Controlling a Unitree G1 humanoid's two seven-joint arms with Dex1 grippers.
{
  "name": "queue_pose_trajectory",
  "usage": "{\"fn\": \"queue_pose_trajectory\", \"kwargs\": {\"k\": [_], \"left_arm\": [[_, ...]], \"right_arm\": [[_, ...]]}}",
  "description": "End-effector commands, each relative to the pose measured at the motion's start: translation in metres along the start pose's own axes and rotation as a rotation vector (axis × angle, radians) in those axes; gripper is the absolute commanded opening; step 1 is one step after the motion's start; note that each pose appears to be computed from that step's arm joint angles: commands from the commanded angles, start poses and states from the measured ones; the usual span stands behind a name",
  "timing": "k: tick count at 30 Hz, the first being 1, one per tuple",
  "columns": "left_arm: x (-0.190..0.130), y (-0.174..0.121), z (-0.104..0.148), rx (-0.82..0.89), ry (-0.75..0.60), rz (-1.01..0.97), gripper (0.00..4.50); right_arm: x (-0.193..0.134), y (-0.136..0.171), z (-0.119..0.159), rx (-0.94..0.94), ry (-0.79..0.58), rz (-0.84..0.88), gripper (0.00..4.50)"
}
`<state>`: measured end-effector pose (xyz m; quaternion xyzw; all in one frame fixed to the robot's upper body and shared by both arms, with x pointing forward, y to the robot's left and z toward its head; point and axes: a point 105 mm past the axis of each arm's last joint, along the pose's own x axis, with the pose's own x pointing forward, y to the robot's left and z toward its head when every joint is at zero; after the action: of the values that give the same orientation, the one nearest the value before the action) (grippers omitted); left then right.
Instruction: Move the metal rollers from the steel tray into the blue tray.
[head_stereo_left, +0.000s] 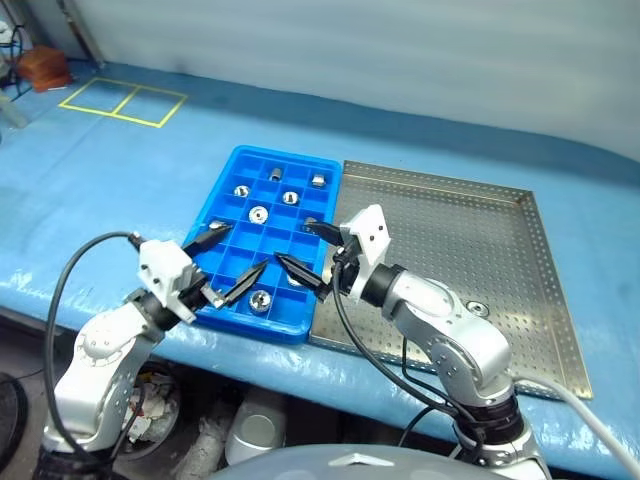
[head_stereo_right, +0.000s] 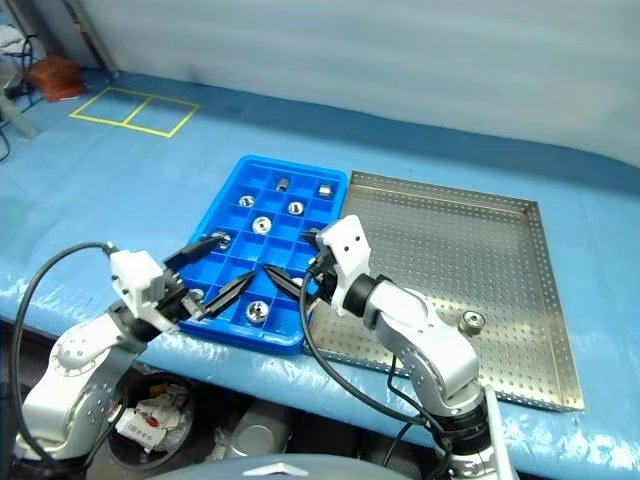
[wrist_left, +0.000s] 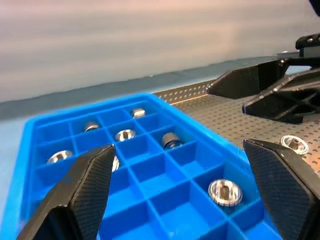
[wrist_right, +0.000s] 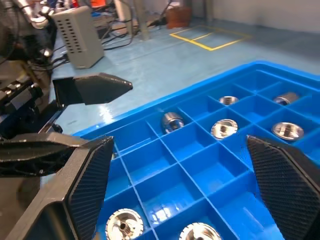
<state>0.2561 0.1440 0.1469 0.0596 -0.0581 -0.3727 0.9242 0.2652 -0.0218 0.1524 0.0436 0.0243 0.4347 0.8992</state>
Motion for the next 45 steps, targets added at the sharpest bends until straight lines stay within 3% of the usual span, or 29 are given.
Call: {"fn": "queue_pose_trajectory", "kwargs": {"k": [1, 14, 18, 22, 30, 45], "left_arm": [[0.020, 0.000, 0.004, -0.003, 0.006, -0.026, 4.50], [0.088, -0.027, -0.007, 0.016, 0.158, -0.399, 4.50], [0.103, -0.023, -0.032, 0.104, 0.281, -0.420, 4.50], [0.106, -0.025, -0.050, 0.158, 0.357, -0.489, 4.50], [0.113, -0.033, -0.063, 0.227, 0.392, -0.620, 4.50], [0.128, -0.051, -0.081, 0.386, 0.507, -0.797, 4.50]], "right_arm": [[-0.015, -0.006, 0.015, -0.036, -0.063, -0.091, 4.45], [-0.068, -0.024, 0.003, 0.008, -0.046, -0.399, 4.45], [-0.082, -0.024, -0.006, 0.055, -0.041, -0.486, 4.45], [-0.090, -0.022, -0.011, 0.080, -0.034, -0.529, 4.45], [-0.112, -0.027, -0.017, 0.076, -0.008, -0.618, 4.45], [-0.112, -0.029, -0.022, 0.107, -0.024, -0.654, 4.45]]}}
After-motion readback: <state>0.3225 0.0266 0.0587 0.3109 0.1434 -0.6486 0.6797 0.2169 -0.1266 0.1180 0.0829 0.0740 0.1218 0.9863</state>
